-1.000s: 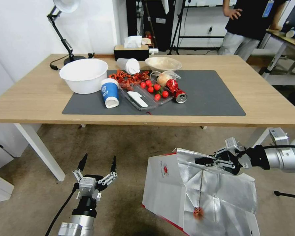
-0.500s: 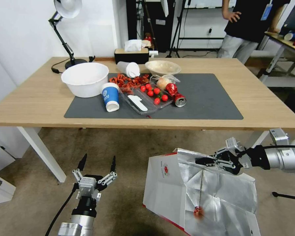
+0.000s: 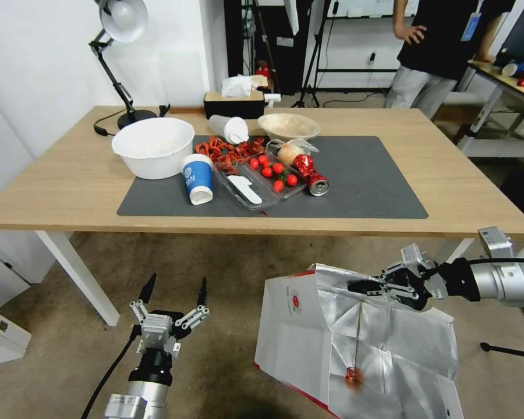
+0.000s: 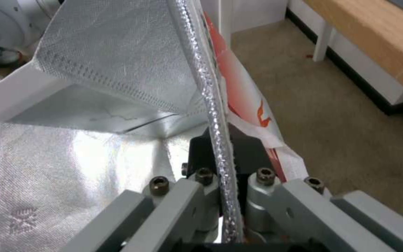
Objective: Pick up the food delivery bag from the floor and place it on the table.
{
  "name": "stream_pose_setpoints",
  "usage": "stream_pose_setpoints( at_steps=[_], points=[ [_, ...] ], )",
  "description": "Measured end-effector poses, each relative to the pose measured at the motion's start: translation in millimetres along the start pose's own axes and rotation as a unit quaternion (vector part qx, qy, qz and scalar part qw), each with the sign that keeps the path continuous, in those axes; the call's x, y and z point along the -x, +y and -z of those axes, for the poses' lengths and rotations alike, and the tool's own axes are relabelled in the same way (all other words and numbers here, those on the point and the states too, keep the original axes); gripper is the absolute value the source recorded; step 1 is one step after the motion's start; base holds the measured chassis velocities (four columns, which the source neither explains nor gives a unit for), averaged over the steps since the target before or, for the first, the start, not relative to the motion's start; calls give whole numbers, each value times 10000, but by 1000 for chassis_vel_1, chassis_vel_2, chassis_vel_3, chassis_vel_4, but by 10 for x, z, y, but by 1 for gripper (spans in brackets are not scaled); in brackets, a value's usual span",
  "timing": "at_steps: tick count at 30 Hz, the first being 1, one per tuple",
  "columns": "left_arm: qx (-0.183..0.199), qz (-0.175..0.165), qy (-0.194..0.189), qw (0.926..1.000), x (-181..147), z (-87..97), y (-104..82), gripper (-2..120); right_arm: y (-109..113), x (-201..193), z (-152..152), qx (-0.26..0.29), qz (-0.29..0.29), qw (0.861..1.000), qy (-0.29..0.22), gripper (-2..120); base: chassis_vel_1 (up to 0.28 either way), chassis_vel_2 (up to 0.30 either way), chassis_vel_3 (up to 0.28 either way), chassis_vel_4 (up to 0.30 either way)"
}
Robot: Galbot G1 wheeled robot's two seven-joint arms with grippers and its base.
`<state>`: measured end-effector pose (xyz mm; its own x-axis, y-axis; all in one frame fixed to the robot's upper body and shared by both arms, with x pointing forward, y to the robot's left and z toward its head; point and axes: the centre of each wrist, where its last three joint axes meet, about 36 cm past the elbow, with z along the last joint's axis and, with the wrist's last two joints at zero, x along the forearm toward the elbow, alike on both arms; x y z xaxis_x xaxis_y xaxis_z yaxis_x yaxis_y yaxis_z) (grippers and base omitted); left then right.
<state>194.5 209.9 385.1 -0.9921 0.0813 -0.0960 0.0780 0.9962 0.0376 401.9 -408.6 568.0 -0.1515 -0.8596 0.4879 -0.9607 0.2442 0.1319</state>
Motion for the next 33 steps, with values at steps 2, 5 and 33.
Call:
stream_pose_setpoints(
  at_steps=[2,5,33],
  points=[
    [2,5,-1,10000,1,1,1,100,2,2,2,-4,4,10000,-1,0,0,0,0,0],
    [5,8,-2,10000,3,1,1,100,3,3,5,-7,7,10000,-1,0,0,0,0,0],
    [2,15,0,10000,-3,9,-1,100,19,21,5,-15,33,10000,3,0,0,0,0,0]
  ],
)
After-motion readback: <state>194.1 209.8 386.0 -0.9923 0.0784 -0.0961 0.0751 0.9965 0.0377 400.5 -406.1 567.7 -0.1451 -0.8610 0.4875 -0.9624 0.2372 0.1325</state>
